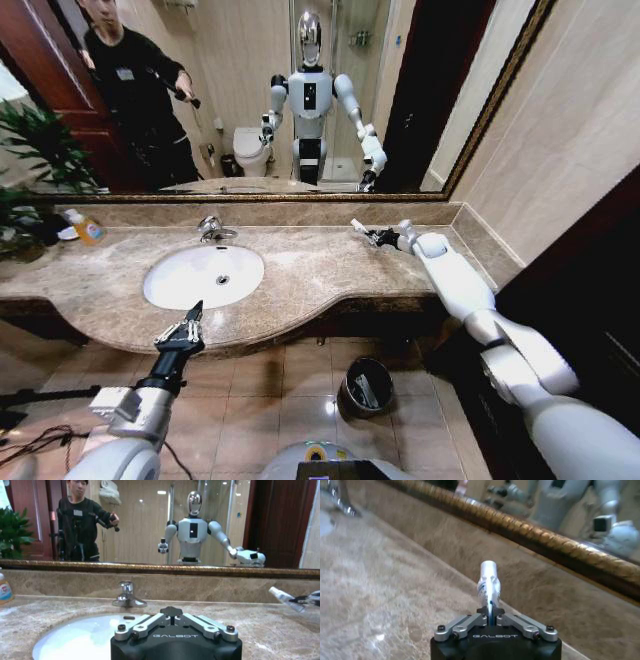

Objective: Pick up the trash from the sink and place it in the trash bin.

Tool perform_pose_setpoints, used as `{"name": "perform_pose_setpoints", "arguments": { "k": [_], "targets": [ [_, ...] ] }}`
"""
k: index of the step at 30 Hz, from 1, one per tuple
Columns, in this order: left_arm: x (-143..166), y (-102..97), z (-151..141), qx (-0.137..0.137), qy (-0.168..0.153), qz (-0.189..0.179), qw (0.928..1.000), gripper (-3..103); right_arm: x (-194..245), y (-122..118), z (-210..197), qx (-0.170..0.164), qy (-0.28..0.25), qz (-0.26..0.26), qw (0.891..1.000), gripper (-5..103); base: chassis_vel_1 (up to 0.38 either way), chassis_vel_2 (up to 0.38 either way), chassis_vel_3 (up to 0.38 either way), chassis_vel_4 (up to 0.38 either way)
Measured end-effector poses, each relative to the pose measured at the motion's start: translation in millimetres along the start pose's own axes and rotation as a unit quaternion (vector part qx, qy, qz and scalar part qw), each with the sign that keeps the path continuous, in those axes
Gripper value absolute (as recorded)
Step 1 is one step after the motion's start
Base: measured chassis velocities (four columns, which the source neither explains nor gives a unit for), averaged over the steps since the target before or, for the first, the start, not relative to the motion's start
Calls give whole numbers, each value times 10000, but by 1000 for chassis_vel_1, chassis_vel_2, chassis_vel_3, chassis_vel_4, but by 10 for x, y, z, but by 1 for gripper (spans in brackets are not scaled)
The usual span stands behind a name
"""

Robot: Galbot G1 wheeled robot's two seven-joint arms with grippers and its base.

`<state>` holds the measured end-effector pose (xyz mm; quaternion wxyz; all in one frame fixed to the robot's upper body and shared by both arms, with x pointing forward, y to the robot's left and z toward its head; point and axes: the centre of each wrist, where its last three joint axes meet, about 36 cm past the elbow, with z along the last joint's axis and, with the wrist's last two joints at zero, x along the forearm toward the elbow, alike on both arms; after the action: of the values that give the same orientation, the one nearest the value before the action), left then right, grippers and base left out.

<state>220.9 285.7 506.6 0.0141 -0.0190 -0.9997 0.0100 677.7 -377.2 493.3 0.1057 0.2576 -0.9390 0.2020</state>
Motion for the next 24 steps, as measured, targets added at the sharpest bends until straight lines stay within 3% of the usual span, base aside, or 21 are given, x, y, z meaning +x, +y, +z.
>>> {"name": "perform_pose_setpoints", "arguments": {
  "k": [3,4,7,8,10,16,18,24],
  "targets": [
    [0,0,0,0,0,2,10000,0,351,238,188,-467,-370,348,9976,5,0,0,0,0],
    [0,0,0,0,0,2,10000,0,351,238,188,-467,-370,348,9976,5,0,0,0,0],
    [0,0,0,0,0,1,10000,0,668,586,295,-1004,-736,686,9898,5,0,0,0,0],
    [0,0,0,0,0,1,10000,0,668,586,295,-1004,-736,686,9898,5,0,0,0,0],
    [0,0,0,0,0,0,10000,0,862,848,323,-1267,-986,743,9842,5,0,0,0,0],
    [0,0,0,0,0,0,10000,0,1128,1225,431,-1509,-1458,879,9738,4,0,0,0,0],
    [0,0,0,0,0,1,10000,0,1497,1495,667,-1760,-1789,999,9628,4,0,0,0,0],
    [0,0,0,0,0,1,10000,0,2002,1803,1030,-1851,-1927,744,9608,3,0,0,0,0]
  ]
}}
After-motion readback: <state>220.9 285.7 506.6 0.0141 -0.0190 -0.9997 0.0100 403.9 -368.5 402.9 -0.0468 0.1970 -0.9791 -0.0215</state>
